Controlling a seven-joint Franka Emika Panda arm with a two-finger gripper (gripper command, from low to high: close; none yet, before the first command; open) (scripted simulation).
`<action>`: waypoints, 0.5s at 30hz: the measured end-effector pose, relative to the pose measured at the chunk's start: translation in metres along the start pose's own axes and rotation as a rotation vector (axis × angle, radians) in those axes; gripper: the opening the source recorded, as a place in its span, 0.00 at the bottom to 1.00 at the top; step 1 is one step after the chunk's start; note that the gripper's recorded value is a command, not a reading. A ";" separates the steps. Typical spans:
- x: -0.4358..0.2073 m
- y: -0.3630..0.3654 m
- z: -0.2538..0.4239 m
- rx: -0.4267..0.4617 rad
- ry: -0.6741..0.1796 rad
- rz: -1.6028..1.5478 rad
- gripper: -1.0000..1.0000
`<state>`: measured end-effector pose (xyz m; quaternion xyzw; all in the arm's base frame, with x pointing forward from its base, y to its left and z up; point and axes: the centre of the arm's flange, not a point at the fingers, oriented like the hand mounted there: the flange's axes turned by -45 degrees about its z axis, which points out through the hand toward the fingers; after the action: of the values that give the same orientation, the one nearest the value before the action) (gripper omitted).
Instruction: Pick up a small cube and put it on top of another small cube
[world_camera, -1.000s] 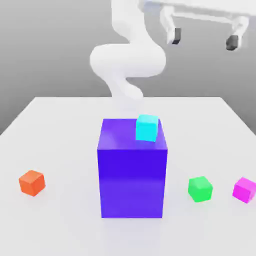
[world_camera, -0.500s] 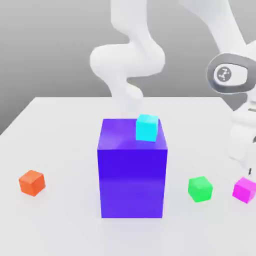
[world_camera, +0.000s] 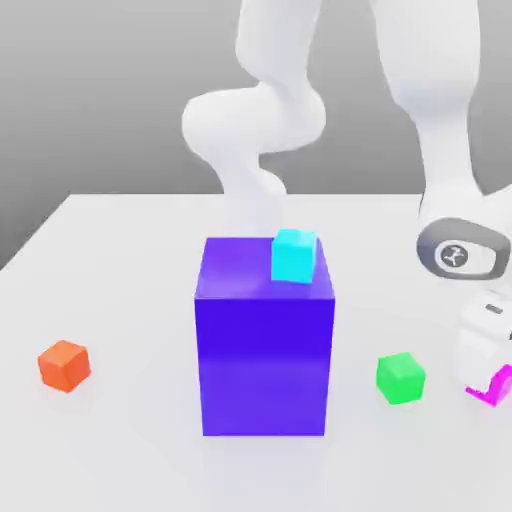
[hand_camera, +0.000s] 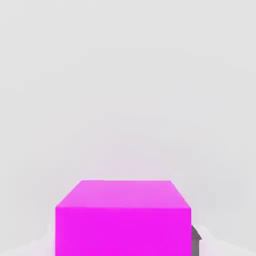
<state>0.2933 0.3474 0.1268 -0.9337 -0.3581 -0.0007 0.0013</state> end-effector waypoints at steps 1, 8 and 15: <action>0.000 0.000 -0.003 0.001 0.001 0.001 0.00; -0.003 0.005 -0.064 -0.008 -0.005 0.036 0.00; -0.051 0.069 -0.095 -0.051 -0.014 0.553 0.00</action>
<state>0.3014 0.2619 0.2211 -0.9957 -0.0896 -0.0030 -0.0247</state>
